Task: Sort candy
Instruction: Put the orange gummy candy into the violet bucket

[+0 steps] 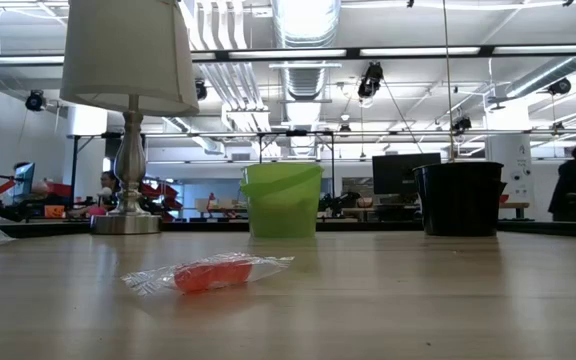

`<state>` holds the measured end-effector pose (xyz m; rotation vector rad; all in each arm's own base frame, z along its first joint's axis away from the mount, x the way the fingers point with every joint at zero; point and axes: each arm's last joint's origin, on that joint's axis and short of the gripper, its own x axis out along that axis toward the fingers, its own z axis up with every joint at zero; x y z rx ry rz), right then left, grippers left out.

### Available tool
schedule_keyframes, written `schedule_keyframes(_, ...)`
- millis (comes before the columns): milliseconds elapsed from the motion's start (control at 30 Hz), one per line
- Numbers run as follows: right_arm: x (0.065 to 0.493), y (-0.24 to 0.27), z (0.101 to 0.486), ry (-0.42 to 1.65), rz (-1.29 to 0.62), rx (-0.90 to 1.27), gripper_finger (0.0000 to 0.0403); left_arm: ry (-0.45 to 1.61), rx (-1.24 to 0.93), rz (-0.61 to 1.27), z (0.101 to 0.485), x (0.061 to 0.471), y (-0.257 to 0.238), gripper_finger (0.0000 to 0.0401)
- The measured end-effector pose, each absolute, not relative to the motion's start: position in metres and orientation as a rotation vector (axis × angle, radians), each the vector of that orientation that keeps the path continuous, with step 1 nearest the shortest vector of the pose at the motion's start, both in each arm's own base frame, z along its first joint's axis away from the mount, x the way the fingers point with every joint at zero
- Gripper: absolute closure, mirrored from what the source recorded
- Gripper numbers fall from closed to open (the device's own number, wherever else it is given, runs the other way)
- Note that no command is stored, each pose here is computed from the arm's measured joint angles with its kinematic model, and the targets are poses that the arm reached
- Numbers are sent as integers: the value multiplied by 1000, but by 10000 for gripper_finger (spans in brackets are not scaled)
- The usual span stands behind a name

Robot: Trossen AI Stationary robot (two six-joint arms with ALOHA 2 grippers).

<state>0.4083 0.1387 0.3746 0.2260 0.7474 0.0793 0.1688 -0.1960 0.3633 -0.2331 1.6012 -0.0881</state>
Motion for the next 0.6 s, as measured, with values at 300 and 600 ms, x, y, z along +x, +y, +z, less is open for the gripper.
schedule_keyframes(300,408,140,350,847,61,260,256,1488,-148,-27,363,165,-199,283)
schedule_keyframes(600,410,141,303,927,93,124,250,1243,-14,87,365,159,-205,282)
